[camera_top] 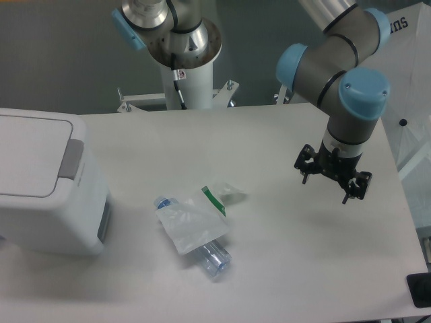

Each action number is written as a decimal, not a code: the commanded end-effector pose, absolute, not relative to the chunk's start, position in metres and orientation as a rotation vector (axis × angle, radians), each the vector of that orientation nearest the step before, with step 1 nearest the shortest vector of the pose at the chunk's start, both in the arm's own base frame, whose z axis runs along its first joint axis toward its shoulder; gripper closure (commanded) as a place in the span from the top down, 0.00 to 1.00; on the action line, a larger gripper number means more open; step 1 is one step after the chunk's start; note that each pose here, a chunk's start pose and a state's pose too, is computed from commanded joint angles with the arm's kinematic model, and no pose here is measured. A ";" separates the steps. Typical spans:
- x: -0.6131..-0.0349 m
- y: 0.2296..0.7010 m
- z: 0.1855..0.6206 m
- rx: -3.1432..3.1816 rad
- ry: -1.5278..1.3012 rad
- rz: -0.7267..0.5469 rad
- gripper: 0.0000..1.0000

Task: Open the trash can

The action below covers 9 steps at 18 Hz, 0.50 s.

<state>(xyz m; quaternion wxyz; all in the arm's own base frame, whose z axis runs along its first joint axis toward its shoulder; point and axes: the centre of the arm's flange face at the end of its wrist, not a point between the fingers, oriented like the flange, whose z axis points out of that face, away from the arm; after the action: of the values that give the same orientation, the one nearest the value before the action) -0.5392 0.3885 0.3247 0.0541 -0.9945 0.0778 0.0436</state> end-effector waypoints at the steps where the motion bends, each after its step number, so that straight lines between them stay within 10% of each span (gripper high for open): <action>1: -0.539 0.388 0.325 -3.021 0.236 0.132 1.00; 9: -0.538 0.391 0.334 -3.035 0.189 0.069 1.00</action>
<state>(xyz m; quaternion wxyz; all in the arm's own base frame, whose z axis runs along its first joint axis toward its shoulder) -0.5378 0.3905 0.3343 0.0500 -0.9966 0.0620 0.0226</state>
